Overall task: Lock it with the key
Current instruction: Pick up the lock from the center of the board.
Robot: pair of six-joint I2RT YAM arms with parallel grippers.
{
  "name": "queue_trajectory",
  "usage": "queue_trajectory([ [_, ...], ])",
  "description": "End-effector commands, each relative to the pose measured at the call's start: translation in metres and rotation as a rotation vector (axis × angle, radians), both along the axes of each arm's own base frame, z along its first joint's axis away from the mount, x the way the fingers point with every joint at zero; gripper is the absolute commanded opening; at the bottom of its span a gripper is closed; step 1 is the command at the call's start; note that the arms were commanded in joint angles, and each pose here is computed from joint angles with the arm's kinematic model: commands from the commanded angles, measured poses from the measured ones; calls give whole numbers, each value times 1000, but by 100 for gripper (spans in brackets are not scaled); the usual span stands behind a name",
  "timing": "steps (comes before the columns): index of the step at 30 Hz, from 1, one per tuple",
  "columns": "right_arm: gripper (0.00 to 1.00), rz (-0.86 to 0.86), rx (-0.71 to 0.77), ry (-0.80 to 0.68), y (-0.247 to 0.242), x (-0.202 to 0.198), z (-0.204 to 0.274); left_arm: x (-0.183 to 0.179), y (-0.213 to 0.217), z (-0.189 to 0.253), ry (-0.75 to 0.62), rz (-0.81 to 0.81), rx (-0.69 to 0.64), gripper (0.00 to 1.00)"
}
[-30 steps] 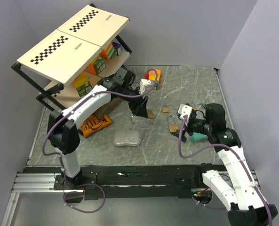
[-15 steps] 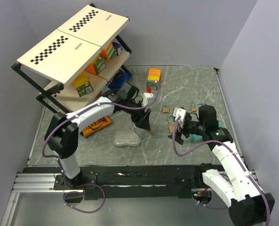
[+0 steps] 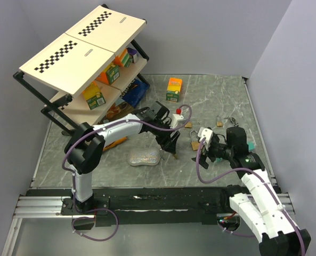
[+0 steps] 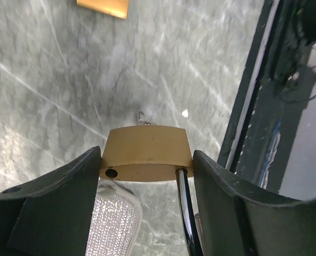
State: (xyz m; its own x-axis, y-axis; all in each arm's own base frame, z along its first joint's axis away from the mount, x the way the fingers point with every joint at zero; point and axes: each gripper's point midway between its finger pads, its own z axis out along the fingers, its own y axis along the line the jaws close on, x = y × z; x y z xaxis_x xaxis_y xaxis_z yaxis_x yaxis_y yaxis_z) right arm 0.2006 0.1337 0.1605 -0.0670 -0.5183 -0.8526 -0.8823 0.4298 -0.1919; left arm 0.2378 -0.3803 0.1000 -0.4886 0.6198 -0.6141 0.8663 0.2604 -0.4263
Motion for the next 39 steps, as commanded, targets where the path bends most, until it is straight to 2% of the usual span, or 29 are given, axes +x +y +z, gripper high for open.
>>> queue_trajectory([
  [1, 99, 45, 94, -39, 14, -5, 7, -1, -27, 74, -16, -46, -214, 1],
  [5, 99, 69, 155, 20, 26, -3, -8, -11, -29, 85, 48, -36, -243, 1],
  [9, 99, 59, 193, -15, 34, 12, -6, -16, -29, 96, 76, -44, -269, 1],
  [18, 99, 246, 215, -44, 66, -9, -16, -19, -34, 117, 122, -51, -318, 1],
  [22, 99, 249, 224, -34, 75, -8, -16, -17, -35, 118, 125, -46, -320, 1],
  [24, 95, 196, 216, -48, 74, 3, -17, -18, -35, 121, 128, -52, -333, 1],
  [25, 87, 169, 220, -43, 75, 9, -16, -19, -35, 122, 143, -50, -335, 1],
  [27, 78, 123, 206, -42, 72, 18, -17, -21, -33, 128, 165, -52, -357, 1],
  [28, 65, 112, 198, -42, 72, 22, -18, -20, -34, 130, 179, -43, -366, 1],
  [30, 50, 92, 188, -60, 69, 28, -18, -21, -33, 136, 195, -44, -383, 1],
  [31, 33, 81, 176, -70, 67, 31, -19, -21, -33, 137, 201, -38, -385, 1],
  [33, 19, 76, 163, -70, 66, 31, -20, -19, -31, 141, 198, -33, -393, 1],
  [34, 7, 79, 163, -81, 66, 31, -17, -20, -31, 141, 195, -39, -396, 1],
  [35, 1, 76, 160, -76, 65, 29, -17, -19, -30, 143, 191, -34, -398, 1],
  [36, 0, 74, 162, -79, 64, 29, -15, -17, -29, 144, 187, -28, -401, 1],
  [37, 0, 73, 171, -99, 63, 27, -7, -16, -28, 144, 188, -21, -399, 18],
  [39, 0, 79, 167, -85, 61, 21, -6, -9, -21, 146, 169, 13, -397, 42],
])
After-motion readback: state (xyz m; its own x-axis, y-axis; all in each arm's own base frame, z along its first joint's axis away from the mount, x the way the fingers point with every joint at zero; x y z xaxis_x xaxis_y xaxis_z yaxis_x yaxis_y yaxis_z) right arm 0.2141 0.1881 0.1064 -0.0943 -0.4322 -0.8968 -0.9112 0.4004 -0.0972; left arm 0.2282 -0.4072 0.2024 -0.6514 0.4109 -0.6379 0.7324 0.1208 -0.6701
